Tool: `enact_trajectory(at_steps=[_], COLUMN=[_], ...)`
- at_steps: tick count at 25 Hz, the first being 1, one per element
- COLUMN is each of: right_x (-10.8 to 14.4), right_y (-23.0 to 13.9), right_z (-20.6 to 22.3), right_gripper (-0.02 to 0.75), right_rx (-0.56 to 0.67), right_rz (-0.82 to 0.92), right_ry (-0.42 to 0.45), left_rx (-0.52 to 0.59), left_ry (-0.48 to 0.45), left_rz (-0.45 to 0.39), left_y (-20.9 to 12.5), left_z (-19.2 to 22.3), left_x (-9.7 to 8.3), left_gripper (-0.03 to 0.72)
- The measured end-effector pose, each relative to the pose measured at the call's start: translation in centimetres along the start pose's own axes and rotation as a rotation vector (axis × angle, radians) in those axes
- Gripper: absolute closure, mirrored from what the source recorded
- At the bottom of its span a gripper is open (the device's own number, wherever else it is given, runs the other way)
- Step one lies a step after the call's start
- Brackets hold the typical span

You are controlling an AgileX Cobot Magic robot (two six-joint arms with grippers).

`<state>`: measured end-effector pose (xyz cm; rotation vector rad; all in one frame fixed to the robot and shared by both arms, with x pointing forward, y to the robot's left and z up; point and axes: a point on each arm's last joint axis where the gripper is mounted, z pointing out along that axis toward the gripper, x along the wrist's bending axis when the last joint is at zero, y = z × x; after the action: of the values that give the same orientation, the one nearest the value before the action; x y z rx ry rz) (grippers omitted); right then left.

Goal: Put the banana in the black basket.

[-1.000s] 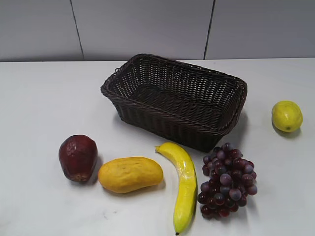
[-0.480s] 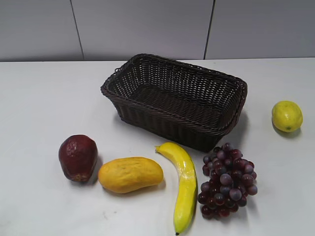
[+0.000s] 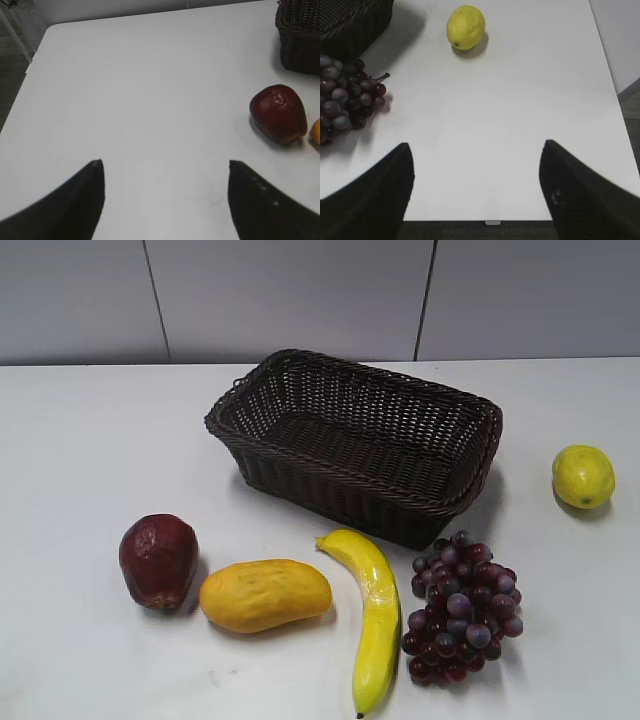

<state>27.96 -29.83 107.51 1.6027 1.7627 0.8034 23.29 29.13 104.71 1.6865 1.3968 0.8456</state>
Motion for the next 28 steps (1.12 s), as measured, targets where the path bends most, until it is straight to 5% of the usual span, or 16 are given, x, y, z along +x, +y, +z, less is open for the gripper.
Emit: enact_trajectory(at_steps=[15,22,28], right_x=[2.5,5.8,10.2], right_y=[5.4,8.4,8.5], right_z=[4.4,6.6,10.3], right_gripper=[0.146,0.146,0.146], right_rx=[0.161,0.240,0.436], right_rz=[-0.039,-0.161,-0.143], right_ry=[0.235,0.369,0.523], left_rx=[0.000,0.000,0.000], left_ry=[0.000,0.000,0.000], left_rz=[0.000,0.000,0.000], left_y=[0.0,0.0,0.0], left_z=[0.0,0.0,0.0], left_x=[0.0,0.0,0.0], left_gripper=[0.118,0.118,0.118])
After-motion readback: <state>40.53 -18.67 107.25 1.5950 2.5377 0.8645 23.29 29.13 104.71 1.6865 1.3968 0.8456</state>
